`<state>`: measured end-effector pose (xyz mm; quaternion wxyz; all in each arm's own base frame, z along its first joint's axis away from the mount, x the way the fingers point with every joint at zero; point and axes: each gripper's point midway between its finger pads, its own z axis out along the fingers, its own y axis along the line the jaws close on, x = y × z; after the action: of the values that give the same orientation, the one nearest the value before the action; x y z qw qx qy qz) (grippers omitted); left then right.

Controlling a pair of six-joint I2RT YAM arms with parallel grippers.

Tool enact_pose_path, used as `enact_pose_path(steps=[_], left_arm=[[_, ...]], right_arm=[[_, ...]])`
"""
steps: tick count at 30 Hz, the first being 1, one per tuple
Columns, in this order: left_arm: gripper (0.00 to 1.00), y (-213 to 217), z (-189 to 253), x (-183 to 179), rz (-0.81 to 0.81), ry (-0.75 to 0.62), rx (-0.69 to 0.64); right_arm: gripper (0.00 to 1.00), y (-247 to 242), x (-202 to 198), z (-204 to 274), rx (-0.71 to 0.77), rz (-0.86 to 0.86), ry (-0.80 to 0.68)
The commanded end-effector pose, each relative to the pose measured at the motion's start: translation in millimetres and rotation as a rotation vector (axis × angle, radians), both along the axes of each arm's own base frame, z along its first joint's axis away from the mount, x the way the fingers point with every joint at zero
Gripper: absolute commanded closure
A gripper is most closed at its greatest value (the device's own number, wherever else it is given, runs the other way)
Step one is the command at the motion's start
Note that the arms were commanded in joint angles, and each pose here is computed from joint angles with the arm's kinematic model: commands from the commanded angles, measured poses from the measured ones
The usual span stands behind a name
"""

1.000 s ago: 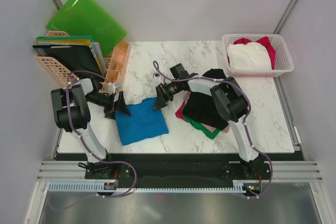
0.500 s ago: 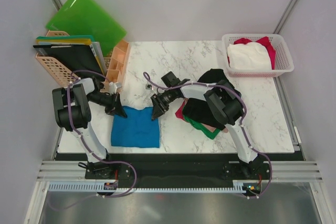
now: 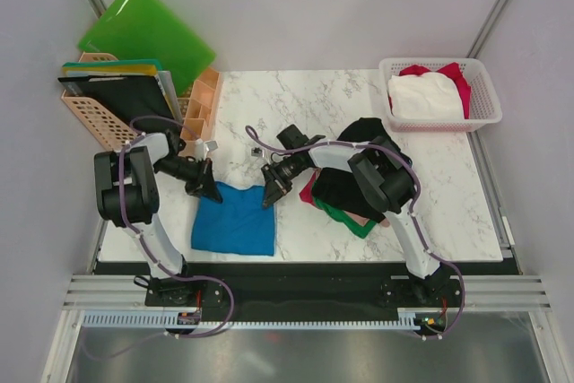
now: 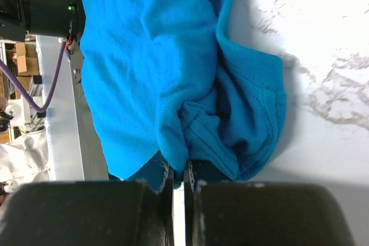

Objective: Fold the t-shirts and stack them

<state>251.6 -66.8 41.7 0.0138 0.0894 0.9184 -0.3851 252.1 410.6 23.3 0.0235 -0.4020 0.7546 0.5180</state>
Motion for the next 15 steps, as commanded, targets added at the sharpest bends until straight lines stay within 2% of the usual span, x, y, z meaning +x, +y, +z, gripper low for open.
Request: enact_pose_path(steps=[1, 7, 15], left_arm=[[0.98, -18.7, 26.6, -4.9, -0.101, -0.137, -0.017], [0.98, -36.0, 52.2, -10.8, -0.131, -0.231, -0.068], [0.98, -37.3, 91.8, -10.1, -0.142, -0.392, -0.055]], right_arm=[[1.00, 4.0, 3.6, 43.0, 0.061, 0.031, -0.092], [1.00, -3.9, -6.1, 70.5, 0.090, 0.044, -0.122], [1.00, -15.6, -15.3, 107.7, 0.135, 0.051, -0.184]])
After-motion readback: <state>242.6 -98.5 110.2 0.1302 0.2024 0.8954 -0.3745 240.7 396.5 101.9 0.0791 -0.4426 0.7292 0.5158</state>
